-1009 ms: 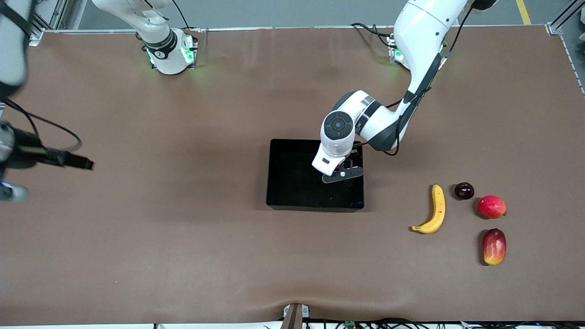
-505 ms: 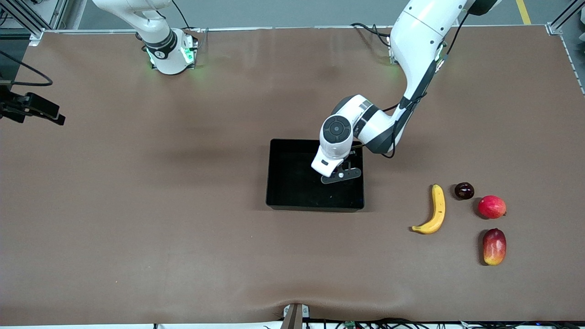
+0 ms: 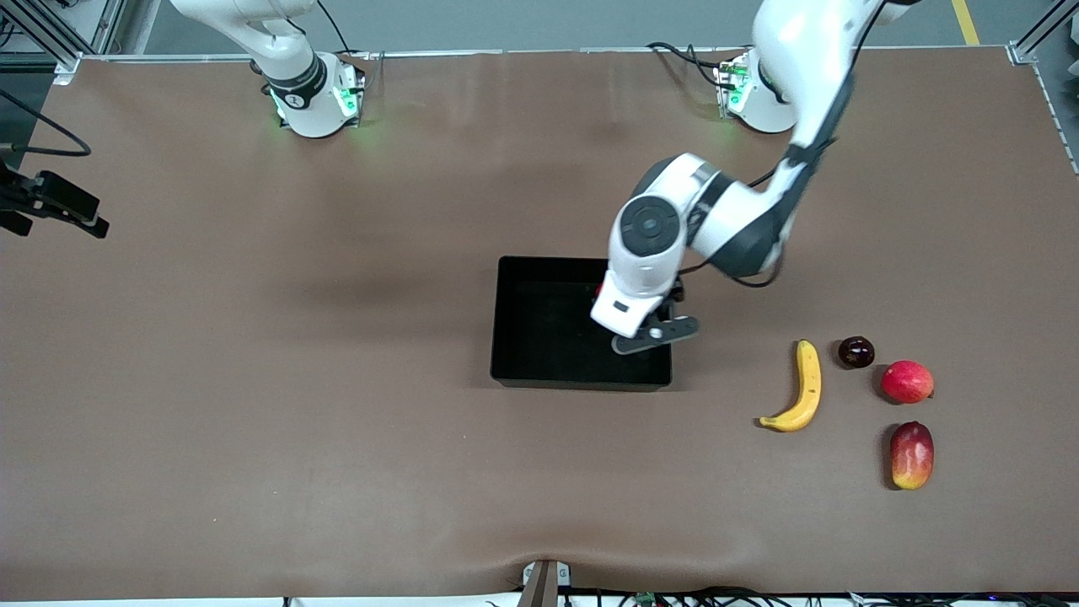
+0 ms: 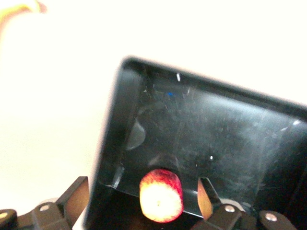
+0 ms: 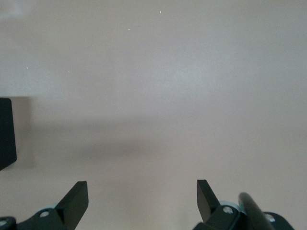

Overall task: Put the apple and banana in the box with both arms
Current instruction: 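Lower the red apple into the box and open the left gripper, then move the left gripper to the yellow banana and grasp it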

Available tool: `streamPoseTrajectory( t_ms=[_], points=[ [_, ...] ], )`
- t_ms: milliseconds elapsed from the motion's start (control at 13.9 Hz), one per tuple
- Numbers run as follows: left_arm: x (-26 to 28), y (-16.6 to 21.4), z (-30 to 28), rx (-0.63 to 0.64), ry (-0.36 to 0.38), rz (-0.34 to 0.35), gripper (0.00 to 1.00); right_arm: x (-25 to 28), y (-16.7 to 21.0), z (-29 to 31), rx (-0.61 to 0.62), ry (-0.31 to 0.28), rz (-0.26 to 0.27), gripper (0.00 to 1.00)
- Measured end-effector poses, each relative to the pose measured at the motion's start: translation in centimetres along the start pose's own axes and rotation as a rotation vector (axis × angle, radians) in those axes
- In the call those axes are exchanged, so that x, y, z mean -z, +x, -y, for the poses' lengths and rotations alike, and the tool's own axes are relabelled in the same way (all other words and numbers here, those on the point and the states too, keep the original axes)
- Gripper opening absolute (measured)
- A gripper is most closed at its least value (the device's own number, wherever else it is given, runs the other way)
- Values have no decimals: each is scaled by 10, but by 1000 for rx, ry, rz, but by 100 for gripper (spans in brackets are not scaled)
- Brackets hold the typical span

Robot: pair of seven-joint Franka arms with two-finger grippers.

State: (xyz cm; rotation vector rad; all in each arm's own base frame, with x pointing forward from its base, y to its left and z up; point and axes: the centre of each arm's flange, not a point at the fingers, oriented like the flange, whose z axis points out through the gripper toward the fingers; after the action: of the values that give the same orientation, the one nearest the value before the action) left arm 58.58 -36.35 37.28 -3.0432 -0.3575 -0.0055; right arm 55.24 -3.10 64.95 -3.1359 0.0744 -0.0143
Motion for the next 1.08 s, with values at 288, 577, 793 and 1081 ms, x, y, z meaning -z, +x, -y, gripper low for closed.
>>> streamPoseTrajectory(
  t_ms=[288, 577, 793, 1081],
  points=[
    [34, 81, 92, -76, -13, -26, 100, 1, -1, 0, 1, -1, 3, 100],
    [-7, 137, 181, -210, 7, 33, 100, 17, -1, 2, 8, -1, -30, 100],
    [-70, 172, 238, -339, -10, 71, 100, 30, -2, 3, 10, -1, -58, 100],
    [-155, 193, 272, -507, -31, 69, 96, 29, -5, 4, 12, -1, -36, 100]
  ],
)
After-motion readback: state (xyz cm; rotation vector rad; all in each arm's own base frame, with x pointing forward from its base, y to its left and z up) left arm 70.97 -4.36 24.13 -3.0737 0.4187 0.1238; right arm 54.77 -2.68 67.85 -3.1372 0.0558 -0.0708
